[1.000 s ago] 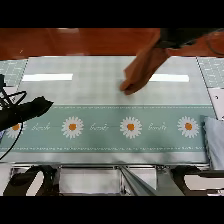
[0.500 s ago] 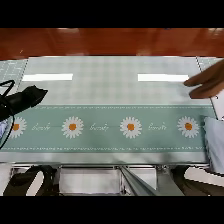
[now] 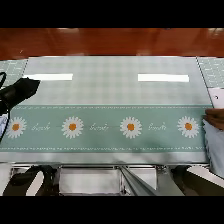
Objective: Fold the shirts.
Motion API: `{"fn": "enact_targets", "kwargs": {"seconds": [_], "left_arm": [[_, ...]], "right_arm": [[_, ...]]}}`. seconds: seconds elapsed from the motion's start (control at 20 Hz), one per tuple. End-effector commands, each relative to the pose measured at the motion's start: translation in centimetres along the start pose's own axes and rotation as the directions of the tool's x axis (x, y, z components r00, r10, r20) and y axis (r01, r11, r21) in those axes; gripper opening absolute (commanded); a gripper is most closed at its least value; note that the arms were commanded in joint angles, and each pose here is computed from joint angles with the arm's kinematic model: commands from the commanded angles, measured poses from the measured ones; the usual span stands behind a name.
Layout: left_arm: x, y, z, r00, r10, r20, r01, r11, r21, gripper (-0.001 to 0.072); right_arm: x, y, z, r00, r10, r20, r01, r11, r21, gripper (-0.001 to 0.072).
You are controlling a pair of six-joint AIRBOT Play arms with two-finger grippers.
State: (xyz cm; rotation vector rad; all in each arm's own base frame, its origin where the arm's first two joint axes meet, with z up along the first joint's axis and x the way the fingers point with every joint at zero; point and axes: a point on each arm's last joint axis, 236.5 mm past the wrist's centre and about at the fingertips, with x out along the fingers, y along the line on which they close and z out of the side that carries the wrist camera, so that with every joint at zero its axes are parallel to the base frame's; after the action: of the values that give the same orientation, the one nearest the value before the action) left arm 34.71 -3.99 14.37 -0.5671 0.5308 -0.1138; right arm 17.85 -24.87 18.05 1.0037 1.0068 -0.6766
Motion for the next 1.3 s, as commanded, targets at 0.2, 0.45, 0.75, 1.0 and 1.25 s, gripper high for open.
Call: {"fn": "enact_targets", "kwargs": {"seconds": [0.2,0.45,0.75,1.0,1.25], "left_arm": [[3.7,3.0,0.1,0.998,0.065,-0.008,-0.066,0.998,-0.011,0.0025],[6.1,5.2,0.1,0.994,0.112,-0.003,-0.112,0.994,-0.016,0.0025],[6.2,2.5,4.5,0.997,0.068,0.04,-0.069,0.997,0.045,0.0025],[5.2,-7.8,10.6,0.992,-0.118,0.054,0.108,0.98,0.167,0.0024],[9.4,-8.8,1.3,0.951,0.078,-0.3,0.054,0.911,0.41,0.0024]], "right_arm": [[0.0,-14.2,-10.5,0.895,-0.406,-0.187,0.444,0.856,0.265,0.0061],[-0.1,-15.7,-11.2,0.863,-0.459,-0.21,0.503,0.822,0.269,0.0409],[2.2,-1.8,0.8,0.951,0.105,0.291,-0.146,0.982,0.123,0.0024],[3.0,20.3,-0.5,0.79,0.544,0.282,-0.367,0.789,-0.493,0.0023],[13.5,31.8,-19.4,0.919,0.391,-0.045,-0.22,0.417,-0.882,0.0023]]}}
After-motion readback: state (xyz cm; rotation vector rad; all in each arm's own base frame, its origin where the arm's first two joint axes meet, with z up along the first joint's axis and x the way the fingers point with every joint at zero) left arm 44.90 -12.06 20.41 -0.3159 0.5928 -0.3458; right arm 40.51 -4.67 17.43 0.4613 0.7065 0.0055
